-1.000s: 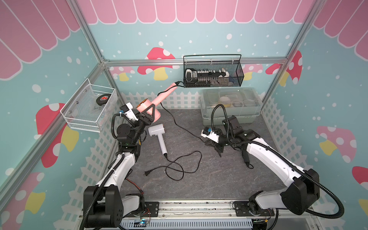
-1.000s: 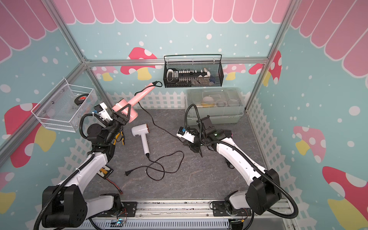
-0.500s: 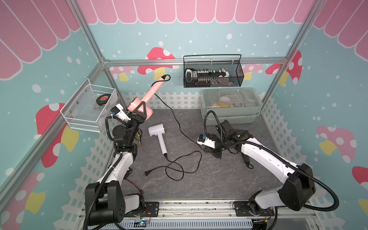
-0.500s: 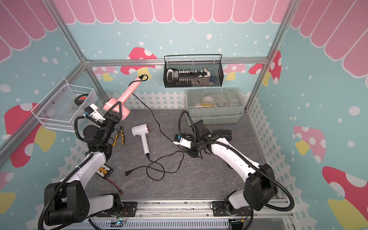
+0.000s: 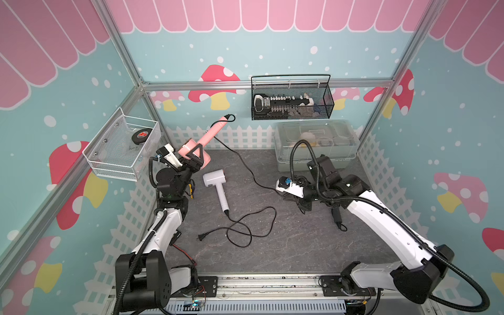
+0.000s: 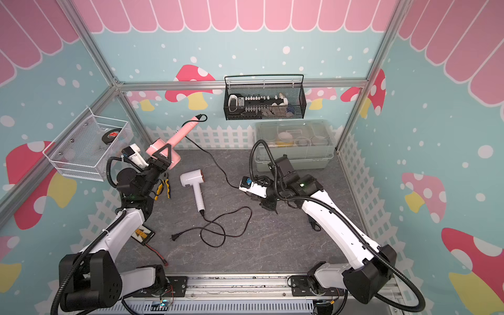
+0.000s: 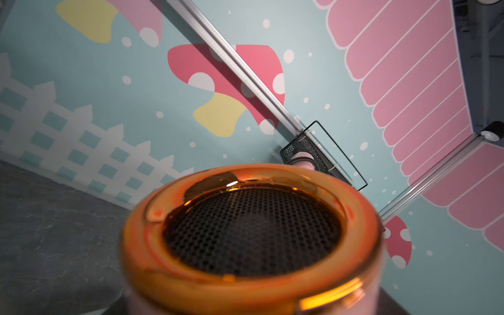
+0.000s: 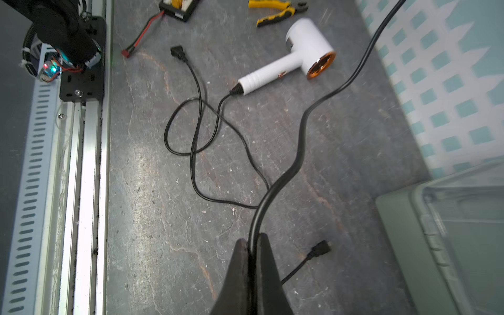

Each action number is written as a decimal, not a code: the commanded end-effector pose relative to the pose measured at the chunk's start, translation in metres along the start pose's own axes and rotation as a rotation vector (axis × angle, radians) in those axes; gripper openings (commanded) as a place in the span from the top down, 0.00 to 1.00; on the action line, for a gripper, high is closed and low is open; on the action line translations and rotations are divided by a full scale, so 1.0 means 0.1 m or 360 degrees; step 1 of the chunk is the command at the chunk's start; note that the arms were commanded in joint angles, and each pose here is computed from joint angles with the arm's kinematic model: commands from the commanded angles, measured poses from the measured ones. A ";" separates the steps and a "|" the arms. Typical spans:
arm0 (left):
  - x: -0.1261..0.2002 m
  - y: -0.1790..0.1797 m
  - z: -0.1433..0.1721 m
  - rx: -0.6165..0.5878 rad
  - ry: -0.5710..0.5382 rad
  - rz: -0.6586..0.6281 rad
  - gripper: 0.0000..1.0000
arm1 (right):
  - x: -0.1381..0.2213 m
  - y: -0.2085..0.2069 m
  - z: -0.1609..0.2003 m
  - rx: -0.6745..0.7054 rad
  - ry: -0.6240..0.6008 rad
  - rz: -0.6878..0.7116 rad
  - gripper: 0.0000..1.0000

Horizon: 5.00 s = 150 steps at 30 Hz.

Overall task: Wrap the cord around the hair dryer
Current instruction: Wrap the power cord around the hair dryer.

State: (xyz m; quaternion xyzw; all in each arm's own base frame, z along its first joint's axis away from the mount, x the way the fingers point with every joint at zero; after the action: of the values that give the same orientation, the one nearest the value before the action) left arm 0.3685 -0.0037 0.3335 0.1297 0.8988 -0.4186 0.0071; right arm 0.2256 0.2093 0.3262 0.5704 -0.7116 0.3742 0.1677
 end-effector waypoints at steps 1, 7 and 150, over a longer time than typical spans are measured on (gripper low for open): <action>-0.01 -0.29 -0.07 -0.0222 0.0034 -0.0027 1.00 | 0.37 0.08 -0.23 0.0147 -0.0089 0.0023 1.00; -0.16 -0.31 0.31 -0.0371 0.0313 -0.0144 1.00 | 0.79 0.02 -0.55 0.0309 -0.0171 0.0102 1.00; 0.61 -2.24 1.51 -0.0367 0.1345 0.1319 1.00 | -0.05 -1.47 0.36 -0.0157 -0.0113 0.0189 1.00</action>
State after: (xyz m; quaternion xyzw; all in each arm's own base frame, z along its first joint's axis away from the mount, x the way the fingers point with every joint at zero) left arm 0.2439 -0.2516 0.3483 0.5899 0.7384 -0.1702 -0.2790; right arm 0.3697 0.1675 0.3569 0.4941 -0.7668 0.3751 0.1645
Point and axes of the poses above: each gripper's point midway between its finger pads, its own x axis back along the fingers, its own y axis along the line the jaws close on, z = x × y, the point moved 5 cm from there along x, back along the fingers, and after that the axes turned 8 degrees about x, right-handed, at the moved point
